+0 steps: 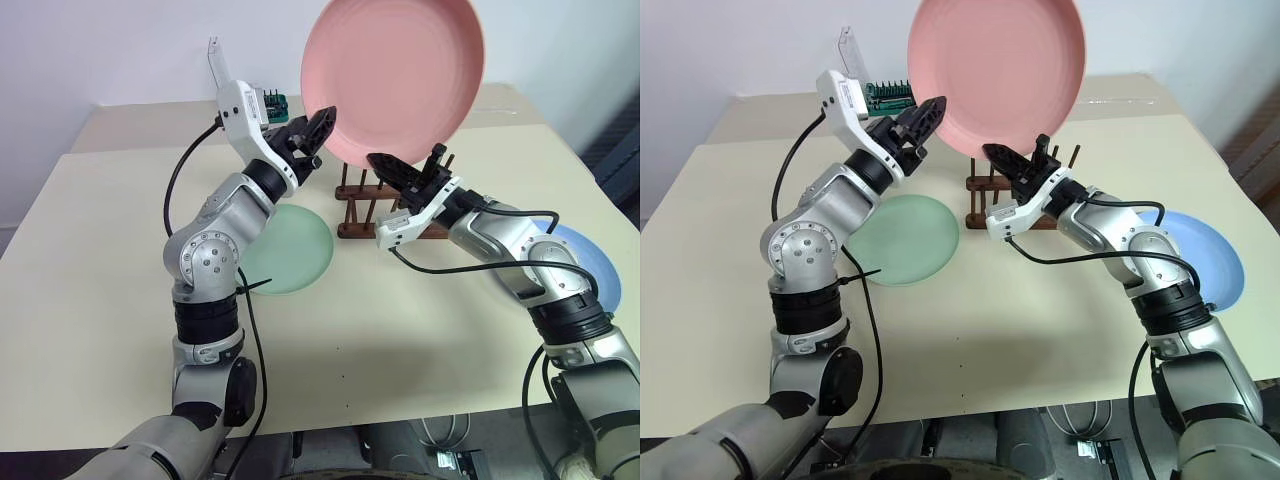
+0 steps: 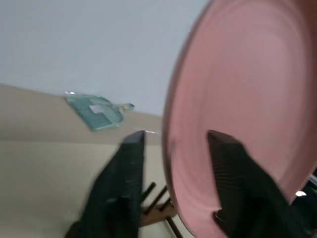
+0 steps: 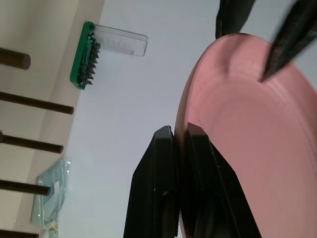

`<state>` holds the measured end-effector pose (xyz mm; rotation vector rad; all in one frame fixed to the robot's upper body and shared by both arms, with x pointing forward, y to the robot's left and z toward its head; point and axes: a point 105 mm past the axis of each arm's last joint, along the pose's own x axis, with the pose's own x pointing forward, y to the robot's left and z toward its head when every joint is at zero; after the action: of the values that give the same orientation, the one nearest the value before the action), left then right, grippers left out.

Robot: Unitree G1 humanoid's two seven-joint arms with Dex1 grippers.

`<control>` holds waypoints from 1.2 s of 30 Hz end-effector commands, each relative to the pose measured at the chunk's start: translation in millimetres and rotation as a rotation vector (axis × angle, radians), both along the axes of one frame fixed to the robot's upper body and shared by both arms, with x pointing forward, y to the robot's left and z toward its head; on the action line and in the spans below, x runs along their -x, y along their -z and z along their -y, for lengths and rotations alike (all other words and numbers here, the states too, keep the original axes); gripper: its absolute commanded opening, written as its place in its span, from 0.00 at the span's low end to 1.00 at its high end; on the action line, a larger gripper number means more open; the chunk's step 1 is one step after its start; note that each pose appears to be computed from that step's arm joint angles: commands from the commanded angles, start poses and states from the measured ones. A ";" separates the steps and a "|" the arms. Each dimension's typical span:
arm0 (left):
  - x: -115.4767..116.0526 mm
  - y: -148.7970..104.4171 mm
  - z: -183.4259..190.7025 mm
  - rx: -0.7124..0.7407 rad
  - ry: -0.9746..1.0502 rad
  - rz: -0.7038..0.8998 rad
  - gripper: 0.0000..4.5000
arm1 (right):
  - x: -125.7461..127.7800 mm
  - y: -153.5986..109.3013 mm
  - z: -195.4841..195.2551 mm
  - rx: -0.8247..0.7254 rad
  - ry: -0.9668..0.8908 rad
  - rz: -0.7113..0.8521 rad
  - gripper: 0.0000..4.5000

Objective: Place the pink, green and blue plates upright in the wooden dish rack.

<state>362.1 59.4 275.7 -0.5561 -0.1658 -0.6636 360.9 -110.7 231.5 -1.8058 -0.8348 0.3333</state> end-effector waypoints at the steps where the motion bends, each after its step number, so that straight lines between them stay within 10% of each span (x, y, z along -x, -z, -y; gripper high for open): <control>1: 10.0 -17.1 -13.9 0.016 0.063 0.085 0.96 | -4.0 -24.7 15.0 -0.054 0.036 0.055 0.00; 7: 10.6 -16.2 -47.9 -0.079 0.060 0.121 0.99 | -14.7 -32.7 38.4 -0.082 0.105 0.043 0.00; 16: 16.3 -14.8 -81.3 -0.377 0.112 0.248 0.99 | -15.7 -101.3 69.2 -1.132 -0.297 -0.515 0.00; 23: 25.2 -2.4 -91.1 -0.544 0.185 0.352 0.99 | -15.3 -133.4 108.2 -1.592 -0.593 -0.870 0.00; 36: 42.4 5.3 -102.7 -0.597 0.330 0.399 0.99 | 1.8 -107.6 148.4 -2.066 -0.924 -1.350 0.00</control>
<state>325.7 157.4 261.3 0.1009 -0.1934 -1.0831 371.0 -250.7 321.5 0.8534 -0.3310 0.6724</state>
